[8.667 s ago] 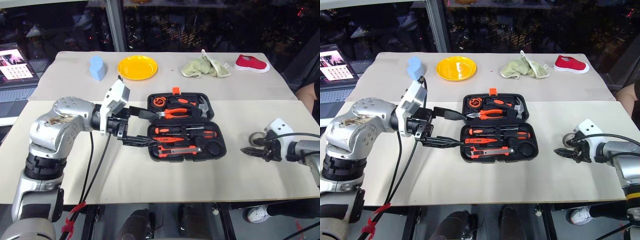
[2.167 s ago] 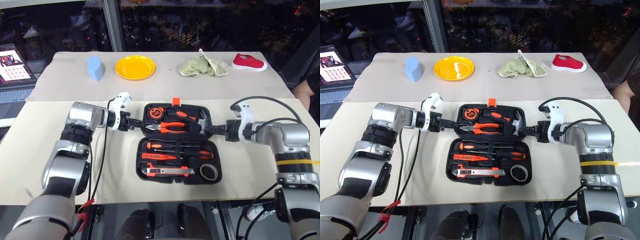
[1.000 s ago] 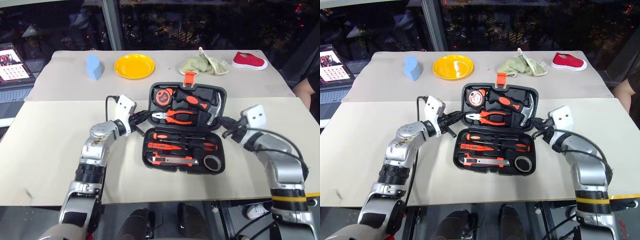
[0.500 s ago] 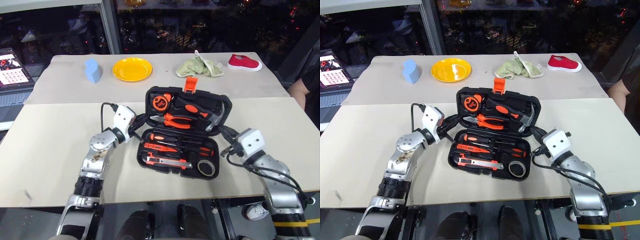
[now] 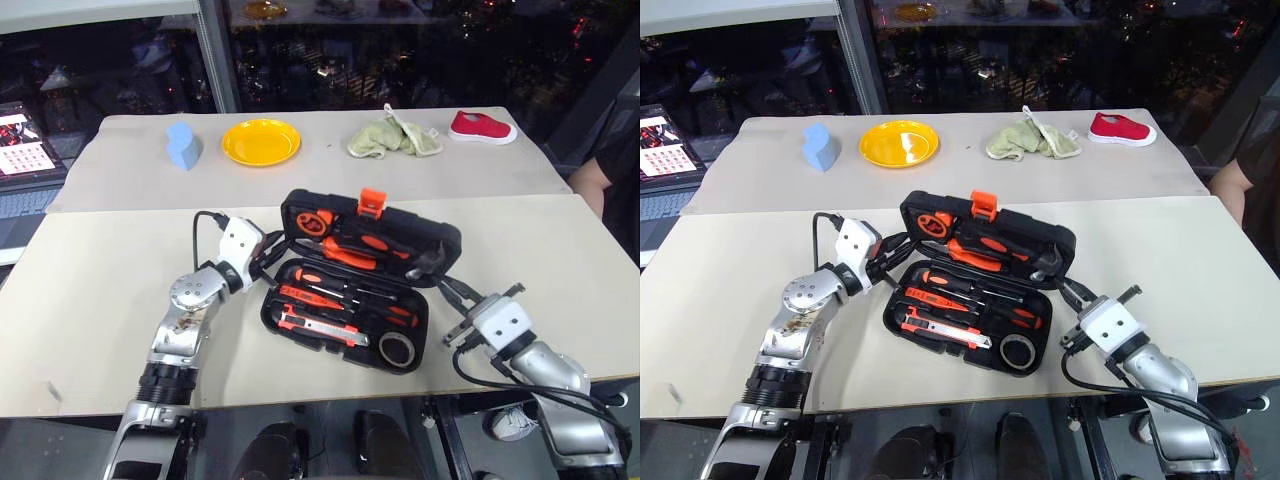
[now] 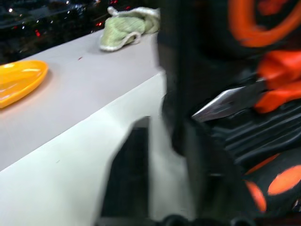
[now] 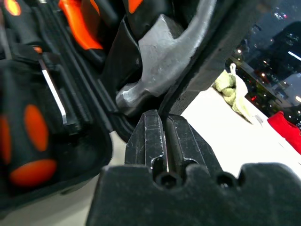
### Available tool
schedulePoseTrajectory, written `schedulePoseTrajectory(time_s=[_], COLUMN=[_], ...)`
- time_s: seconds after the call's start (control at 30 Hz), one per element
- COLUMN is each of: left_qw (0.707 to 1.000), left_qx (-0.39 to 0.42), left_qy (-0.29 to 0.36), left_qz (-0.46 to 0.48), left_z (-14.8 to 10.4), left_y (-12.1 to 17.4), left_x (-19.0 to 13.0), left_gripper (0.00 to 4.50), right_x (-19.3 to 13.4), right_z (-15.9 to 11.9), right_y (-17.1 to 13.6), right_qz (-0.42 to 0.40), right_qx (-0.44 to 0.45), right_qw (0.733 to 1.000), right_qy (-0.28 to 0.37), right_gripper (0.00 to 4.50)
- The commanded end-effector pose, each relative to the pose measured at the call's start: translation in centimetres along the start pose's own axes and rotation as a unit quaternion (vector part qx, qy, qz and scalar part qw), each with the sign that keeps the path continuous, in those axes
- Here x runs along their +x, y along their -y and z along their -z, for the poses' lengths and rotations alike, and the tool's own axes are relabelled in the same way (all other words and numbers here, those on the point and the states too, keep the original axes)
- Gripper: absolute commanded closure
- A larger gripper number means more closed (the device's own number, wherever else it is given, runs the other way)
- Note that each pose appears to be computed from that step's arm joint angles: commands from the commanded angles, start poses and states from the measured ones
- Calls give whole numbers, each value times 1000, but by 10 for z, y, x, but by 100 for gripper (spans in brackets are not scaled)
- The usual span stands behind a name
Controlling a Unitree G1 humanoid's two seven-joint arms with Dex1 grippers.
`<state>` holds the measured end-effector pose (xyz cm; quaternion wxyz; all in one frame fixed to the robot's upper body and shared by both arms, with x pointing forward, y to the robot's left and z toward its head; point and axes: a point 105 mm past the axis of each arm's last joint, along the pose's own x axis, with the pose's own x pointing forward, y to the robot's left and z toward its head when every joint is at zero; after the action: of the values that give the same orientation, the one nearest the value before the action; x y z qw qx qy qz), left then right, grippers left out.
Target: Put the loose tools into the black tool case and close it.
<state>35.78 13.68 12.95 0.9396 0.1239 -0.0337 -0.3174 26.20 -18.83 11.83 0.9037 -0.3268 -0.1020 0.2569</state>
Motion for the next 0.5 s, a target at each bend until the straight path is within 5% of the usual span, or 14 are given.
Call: schedulePoseTrajectory(time_s=[0.03,0.2,0.33,0.5], left_qw=[1000,993,957,957], left_qx=[5,-73,-121,-63], left_qy=[-5,-84,-181,-191], left_qz=[-29,34,190,209], left_z=[-4,-4,-10,-11], left_y=[-18,-35,-33,-47], left_x=[-22,-66,-99,-61], left_gripper=[179,1,1,0], right_x=[-7,-52,-93,-97], right_z=[-21,-43,-68,-59], right_y=[-10,-25,-53,-81], right_qz=[-41,-208,-363,-395], right_qx=[7,234,349,325], right_qw=[999,949,859,847], right_qy=[23,-38,-92,-142], right_gripper=[289,116,116,140])
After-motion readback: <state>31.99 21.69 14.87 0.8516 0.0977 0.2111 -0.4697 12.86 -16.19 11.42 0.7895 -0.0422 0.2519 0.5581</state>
